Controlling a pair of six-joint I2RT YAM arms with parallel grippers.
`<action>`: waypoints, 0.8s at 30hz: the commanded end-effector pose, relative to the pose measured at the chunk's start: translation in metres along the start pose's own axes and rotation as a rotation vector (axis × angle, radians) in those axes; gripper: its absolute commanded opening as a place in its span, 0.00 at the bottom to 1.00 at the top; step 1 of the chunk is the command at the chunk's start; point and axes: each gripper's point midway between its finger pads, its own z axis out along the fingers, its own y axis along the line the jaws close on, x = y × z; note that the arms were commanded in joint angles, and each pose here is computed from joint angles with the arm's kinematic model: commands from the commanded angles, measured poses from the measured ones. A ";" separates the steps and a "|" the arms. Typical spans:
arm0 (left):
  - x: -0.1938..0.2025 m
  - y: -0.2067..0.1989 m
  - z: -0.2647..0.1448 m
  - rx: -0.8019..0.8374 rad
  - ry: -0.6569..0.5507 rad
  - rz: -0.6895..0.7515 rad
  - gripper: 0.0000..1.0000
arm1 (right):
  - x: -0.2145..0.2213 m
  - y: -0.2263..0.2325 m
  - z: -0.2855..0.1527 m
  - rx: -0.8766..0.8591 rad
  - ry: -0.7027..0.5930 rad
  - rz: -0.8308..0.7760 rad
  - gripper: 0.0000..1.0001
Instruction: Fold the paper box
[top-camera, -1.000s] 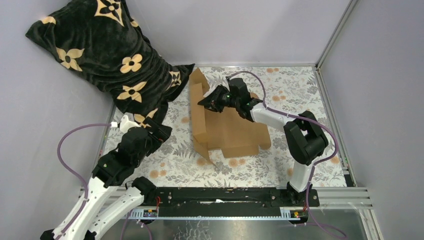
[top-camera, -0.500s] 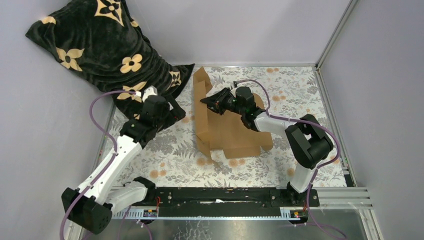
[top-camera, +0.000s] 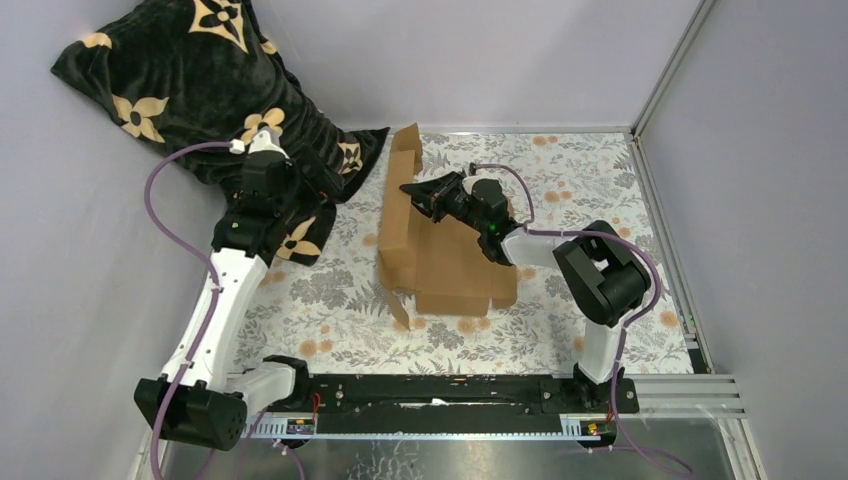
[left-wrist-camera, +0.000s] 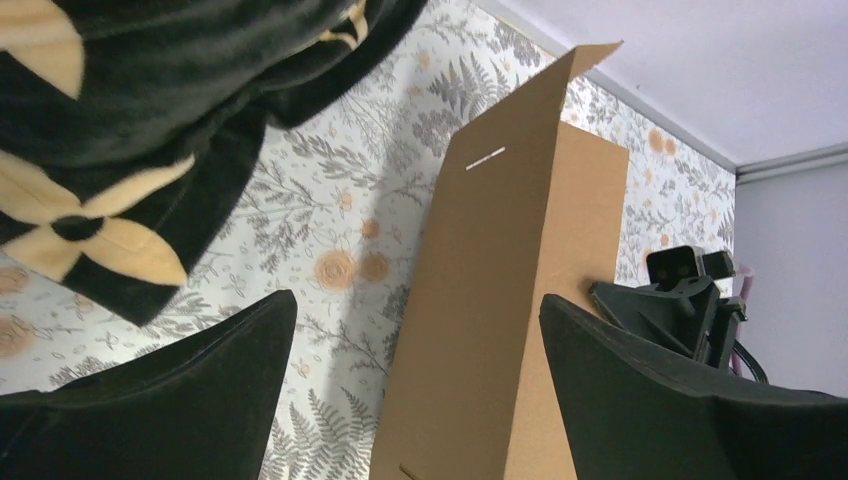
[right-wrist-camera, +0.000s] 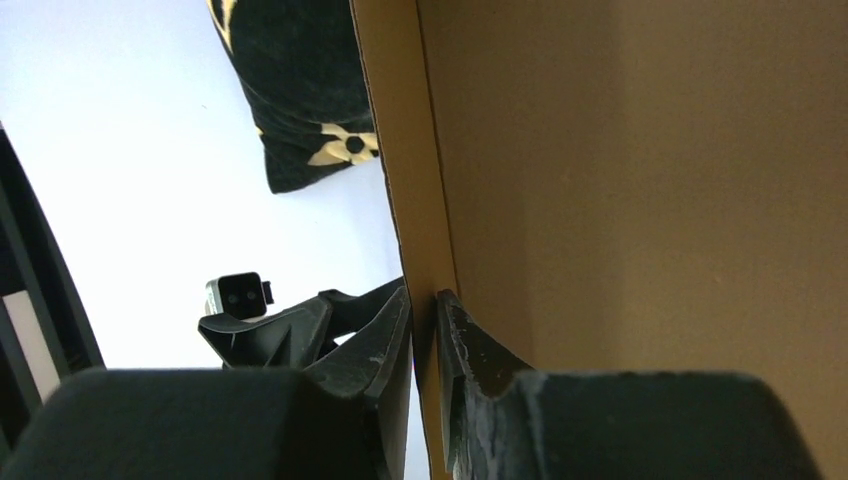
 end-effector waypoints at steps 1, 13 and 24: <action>-0.012 0.000 -0.001 0.036 0.013 0.039 0.98 | 0.003 0.060 0.013 -0.174 -0.036 -0.018 0.20; 0.005 -0.032 0.021 0.259 0.104 0.045 0.98 | -0.011 0.017 0.007 -0.063 -0.186 -0.084 0.20; 0.031 -0.044 0.039 0.398 0.192 0.039 0.98 | -0.011 -0.021 0.010 -0.004 -0.187 -0.078 0.22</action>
